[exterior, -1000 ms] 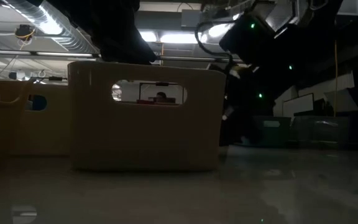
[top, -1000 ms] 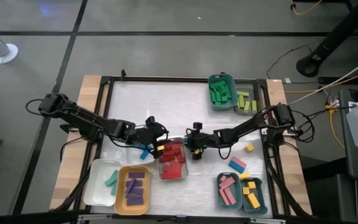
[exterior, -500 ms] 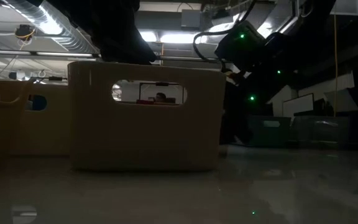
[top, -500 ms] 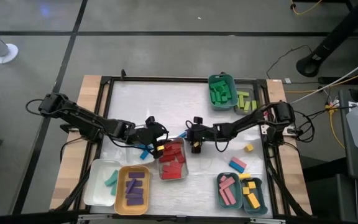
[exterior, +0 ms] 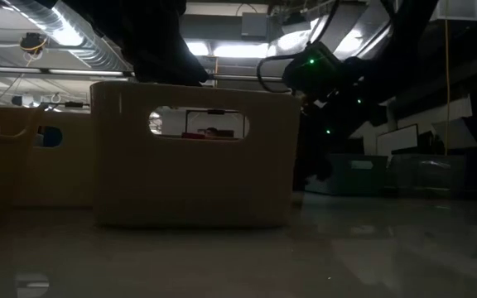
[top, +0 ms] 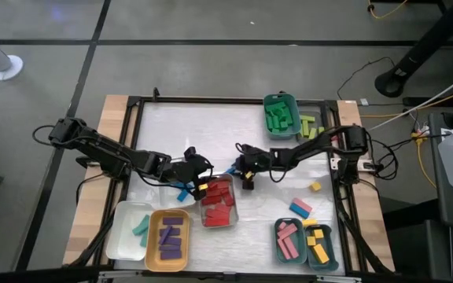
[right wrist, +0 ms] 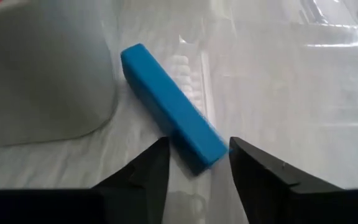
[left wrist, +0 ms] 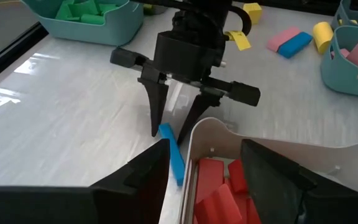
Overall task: Sort blocks
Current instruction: Put the blue block into the top white bin
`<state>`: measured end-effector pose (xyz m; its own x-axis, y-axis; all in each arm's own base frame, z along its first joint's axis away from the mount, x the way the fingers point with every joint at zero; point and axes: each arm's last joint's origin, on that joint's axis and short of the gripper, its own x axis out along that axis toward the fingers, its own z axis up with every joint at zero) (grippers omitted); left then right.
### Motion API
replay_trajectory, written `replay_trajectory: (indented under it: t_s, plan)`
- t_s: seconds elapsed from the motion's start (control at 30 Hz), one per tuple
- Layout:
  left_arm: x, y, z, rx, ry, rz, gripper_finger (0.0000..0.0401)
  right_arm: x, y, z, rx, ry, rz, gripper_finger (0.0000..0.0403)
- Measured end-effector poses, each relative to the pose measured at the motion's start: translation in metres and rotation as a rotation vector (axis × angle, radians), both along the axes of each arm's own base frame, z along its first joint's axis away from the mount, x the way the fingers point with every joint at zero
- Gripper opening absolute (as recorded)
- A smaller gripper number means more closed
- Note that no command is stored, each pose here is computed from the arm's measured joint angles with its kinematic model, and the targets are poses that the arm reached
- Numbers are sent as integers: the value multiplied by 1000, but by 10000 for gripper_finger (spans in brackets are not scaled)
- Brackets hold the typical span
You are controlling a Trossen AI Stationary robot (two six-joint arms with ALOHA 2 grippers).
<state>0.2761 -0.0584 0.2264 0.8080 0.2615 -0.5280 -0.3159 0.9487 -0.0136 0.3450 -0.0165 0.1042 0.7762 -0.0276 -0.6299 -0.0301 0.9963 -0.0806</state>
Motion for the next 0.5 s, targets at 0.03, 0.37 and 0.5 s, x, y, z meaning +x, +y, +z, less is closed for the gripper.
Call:
replay_trajectory:
  t_s: [0.03, 0.37, 0.5]
  plan:
    - [0, 0, 0, 0, 0, 0, 184, 1, 0, -2, 6, -5, 8, 154]
    - [0, 0, 0, -3, -1, 2, 184, 6, 2, -9, 27, -55, 35, 50]
    - [0, 0, 0, -19, -3, 12, 184, 7, 0, 0, -7, -52, -3, 50]
